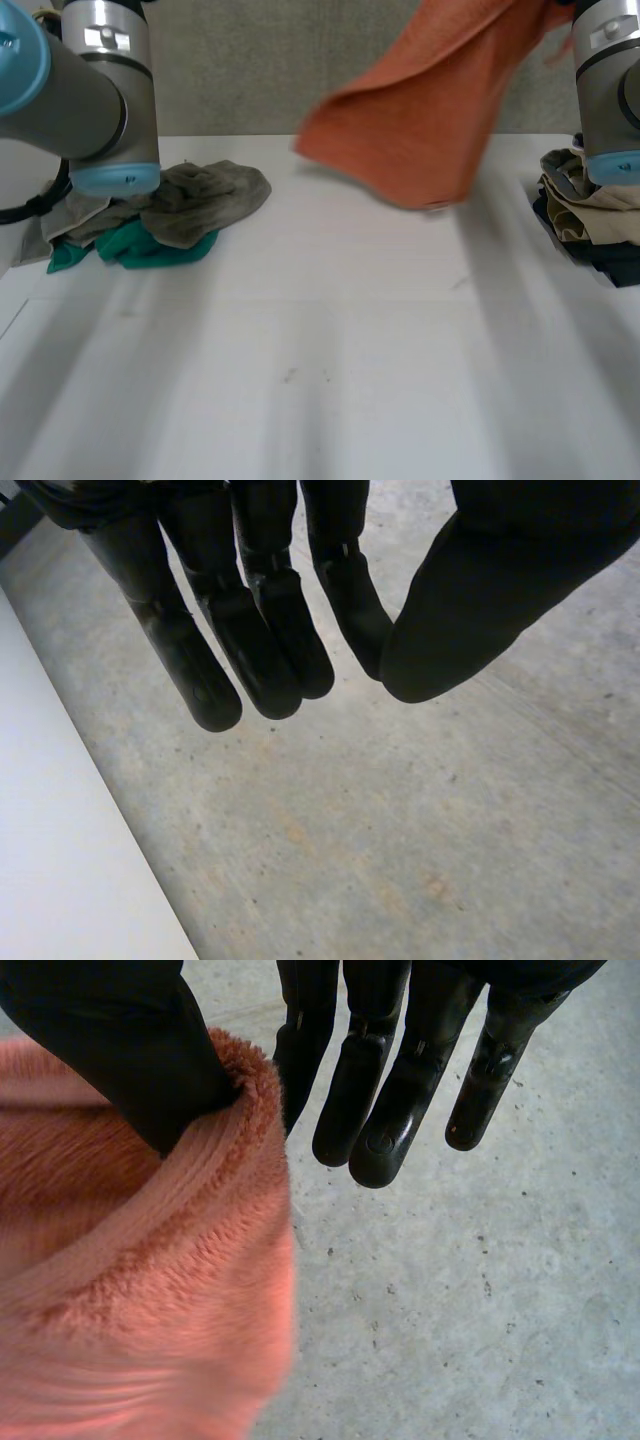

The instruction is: Fold the laundry.

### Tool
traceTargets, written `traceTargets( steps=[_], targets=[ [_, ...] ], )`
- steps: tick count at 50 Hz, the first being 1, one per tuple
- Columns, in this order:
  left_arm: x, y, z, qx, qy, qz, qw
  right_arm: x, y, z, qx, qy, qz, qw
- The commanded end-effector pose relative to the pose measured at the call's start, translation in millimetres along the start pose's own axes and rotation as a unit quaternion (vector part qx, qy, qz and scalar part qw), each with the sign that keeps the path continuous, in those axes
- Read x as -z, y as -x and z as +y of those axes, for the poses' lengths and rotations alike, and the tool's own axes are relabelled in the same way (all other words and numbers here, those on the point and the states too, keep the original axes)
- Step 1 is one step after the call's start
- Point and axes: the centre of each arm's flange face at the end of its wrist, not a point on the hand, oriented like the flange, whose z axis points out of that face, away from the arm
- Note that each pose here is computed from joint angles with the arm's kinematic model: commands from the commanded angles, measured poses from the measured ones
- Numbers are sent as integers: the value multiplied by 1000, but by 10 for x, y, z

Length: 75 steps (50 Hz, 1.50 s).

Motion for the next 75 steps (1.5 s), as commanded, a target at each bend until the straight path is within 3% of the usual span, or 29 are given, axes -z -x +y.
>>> traceTargets(
  steps=[1, 9, 14, 24, 33, 42, 58, 68, 72, 75],
  targets=[
    [502, -144, 342, -14, 88, 58, 994, 358, 208, 179, -9, 67, -71, 995],
    [1355, -443, 772, 0, 210, 144, 967, 806, 482, 410, -18, 159, -156, 975],
    [1623, -574, 910, 43, 251, 162, 953, 830, 506, 95, -28, 139, -169, 975],
    [1693, -814, 882, 159, 253, 192, 935, 801, 198, -742, -47, 66, -159, 984],
    [1889, -992, 1111, 193, 285, 217, 913, 993, 61, -1405, -75, 8, -171, 982],
    [2085, -1120, 1234, 208, 312, 228, 898, 1114, -148, -1742, -89, -20, -165, 982],
    [2498, -1482, 1007, 283, 330, 299, 849, 1255, -196, -1965, -104, -22, -159, 982],
    [2413, -1559, 960, 323, 324, 294, 839, 1354, -199, -1920, -102, -2, -172, 980],
    [2310, -1488, 939, 324, 323, 269, 848, 1386, -158, -1820, -95, 18, -181, 979],
    [2084, -1252, 865, 303, 314, 223, 872, 1371, -144, -1696, -87, 35, -180, 979]
  ],
)
